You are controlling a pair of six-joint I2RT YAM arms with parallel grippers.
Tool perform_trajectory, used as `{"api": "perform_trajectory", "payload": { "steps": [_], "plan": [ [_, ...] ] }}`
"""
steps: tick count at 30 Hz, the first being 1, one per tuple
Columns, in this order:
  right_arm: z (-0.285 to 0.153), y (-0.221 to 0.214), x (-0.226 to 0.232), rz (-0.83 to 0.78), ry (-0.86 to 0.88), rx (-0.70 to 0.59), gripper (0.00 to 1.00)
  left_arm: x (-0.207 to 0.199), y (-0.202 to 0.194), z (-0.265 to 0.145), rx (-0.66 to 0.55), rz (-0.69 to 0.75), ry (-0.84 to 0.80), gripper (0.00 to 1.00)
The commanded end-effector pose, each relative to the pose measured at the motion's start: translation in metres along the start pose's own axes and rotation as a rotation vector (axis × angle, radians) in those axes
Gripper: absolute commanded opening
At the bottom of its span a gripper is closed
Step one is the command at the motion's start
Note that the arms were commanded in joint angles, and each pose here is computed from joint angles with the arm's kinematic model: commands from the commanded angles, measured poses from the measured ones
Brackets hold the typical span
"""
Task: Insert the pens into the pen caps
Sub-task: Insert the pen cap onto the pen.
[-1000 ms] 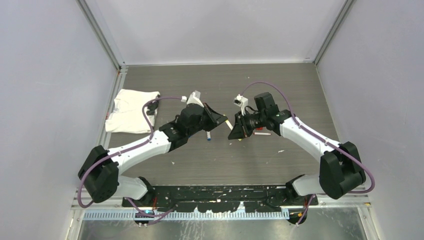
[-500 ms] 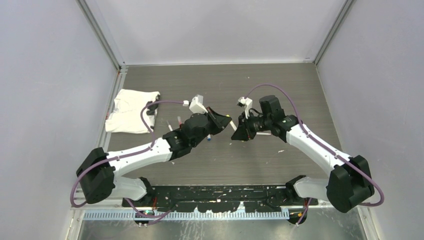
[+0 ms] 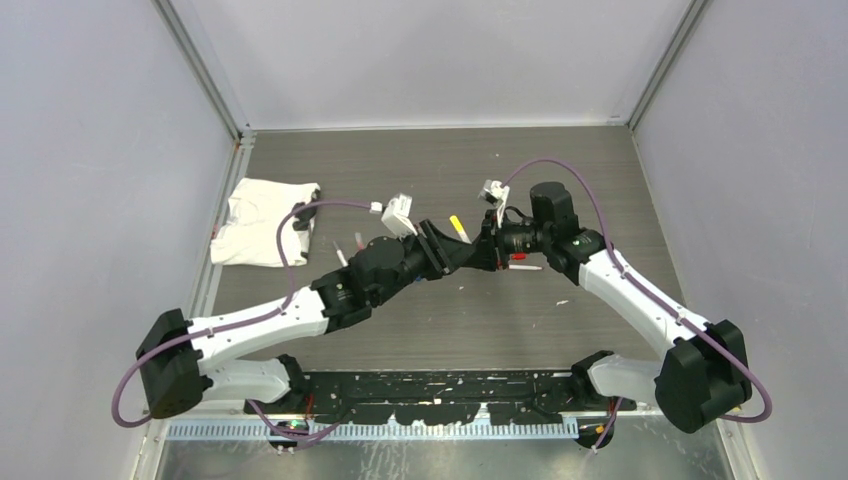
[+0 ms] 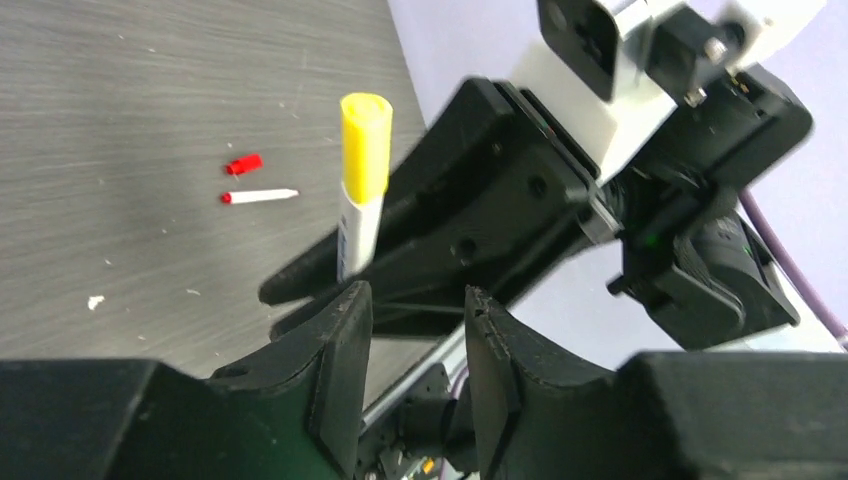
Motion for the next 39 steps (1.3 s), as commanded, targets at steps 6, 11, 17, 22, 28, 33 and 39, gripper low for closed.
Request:
{"api": "perform_trajectory", "payload": {
  "steps": [6, 11, 17, 22, 28, 33, 39],
  "plan": [
    [-0.009, 0.031, 0.014, -0.093, 0.075, -0.088, 0.01, -0.008, 0.011, -0.041, -0.009, 0.117, -0.085, 0.54],
    [-0.018, 0.027, 0.024, -0.122, 0.173, -0.048, 0.01, -0.009, 0.027, -0.067, -0.109, 0.312, -0.222, 0.81],
    [-0.022, 0.023, 0.03, -0.143, 0.23, -0.032, 0.01, -0.034, 0.055, -0.061, -0.143, 0.382, -0.346, 0.94],
    [-0.022, 0.022, 0.029, -0.136, 0.227, -0.032, 0.01, -0.048, 0.067, -0.044, -0.217, 0.329, -0.414, 1.0],
    [-0.022, 0.022, 0.028, -0.13, 0.23, -0.031, 0.01, -0.053, 0.07, -0.023, -0.233, 0.278, -0.403, 0.9],
    [-0.022, 0.023, 0.029, -0.128, 0.228, -0.031, 0.01, -0.052, 0.064, -0.01, -0.207, 0.242, -0.412, 0.68],
    [-0.022, 0.023, 0.028, -0.12, 0.224, -0.034, 0.01, -0.05, 0.058, -0.003, -0.18, 0.213, -0.41, 0.53]
  ]
}}
Point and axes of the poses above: each gripper's point midway between its finger pads, its own z axis out along the fingers, its own x axis along the line the jaws close on, y = z × x, the point moved 5 cm from there along -z, back along the fingers, and after that the axes turned 1 degree about -z, right-handed, at the moved point
